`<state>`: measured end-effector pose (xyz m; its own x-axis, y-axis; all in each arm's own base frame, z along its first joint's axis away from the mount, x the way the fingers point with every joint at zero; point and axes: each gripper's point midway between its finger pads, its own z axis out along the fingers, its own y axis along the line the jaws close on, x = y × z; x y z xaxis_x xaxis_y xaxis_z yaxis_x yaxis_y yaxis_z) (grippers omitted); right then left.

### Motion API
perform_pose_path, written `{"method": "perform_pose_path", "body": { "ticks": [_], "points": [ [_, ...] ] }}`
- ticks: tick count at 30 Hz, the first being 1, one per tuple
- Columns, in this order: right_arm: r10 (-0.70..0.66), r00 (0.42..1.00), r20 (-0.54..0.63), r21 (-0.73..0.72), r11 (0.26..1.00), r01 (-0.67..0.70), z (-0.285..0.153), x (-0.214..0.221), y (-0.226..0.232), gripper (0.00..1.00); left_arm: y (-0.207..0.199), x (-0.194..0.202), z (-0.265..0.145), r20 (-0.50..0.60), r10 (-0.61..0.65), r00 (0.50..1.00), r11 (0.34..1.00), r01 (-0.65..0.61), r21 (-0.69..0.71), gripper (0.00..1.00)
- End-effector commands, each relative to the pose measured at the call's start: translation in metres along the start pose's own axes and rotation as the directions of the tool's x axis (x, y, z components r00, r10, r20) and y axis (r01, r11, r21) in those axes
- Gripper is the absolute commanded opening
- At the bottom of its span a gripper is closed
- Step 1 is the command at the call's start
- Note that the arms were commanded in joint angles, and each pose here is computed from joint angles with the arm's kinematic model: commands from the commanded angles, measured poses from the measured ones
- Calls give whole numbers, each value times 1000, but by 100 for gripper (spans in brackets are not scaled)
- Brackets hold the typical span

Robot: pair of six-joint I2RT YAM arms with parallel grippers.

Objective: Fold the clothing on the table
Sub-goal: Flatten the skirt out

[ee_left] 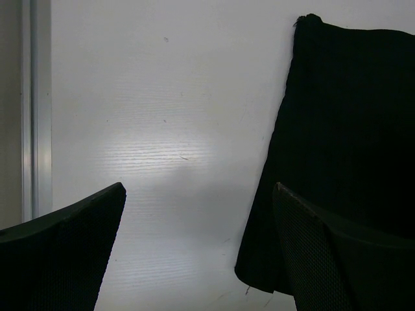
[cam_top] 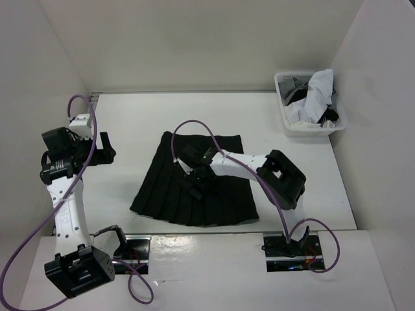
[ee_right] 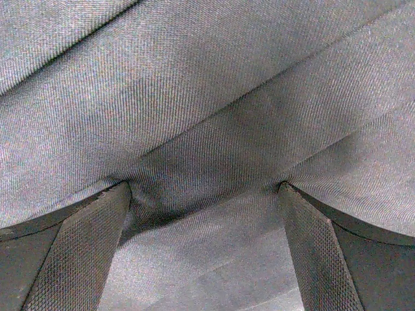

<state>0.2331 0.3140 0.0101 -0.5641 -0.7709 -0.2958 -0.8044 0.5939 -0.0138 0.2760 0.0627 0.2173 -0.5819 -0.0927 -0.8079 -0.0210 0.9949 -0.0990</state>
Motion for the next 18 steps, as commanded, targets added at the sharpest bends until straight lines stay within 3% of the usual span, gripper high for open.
{"method": "perform_pose_path", "body": {
  "ticks": [1, 10, 18],
  "points": [
    [-143, 934, -328, -24, 989, 143, 26, 89, -1, 100, -2, -9, -4, 48, 20, 999, 1000, -20, 4, 100],
    [-243, 884, -398, -129, 970, 208, 8, 111, 5, 100, -3, -9, -4, 50, 20, 999, 1000, -20, 13, 100],
    [-241, 926, -291, -157, 967, 203, -28, 79, 14, 100, -4, -9, -4, 51, 29, 998, 999, -30, 22, 100]
  ]
}}
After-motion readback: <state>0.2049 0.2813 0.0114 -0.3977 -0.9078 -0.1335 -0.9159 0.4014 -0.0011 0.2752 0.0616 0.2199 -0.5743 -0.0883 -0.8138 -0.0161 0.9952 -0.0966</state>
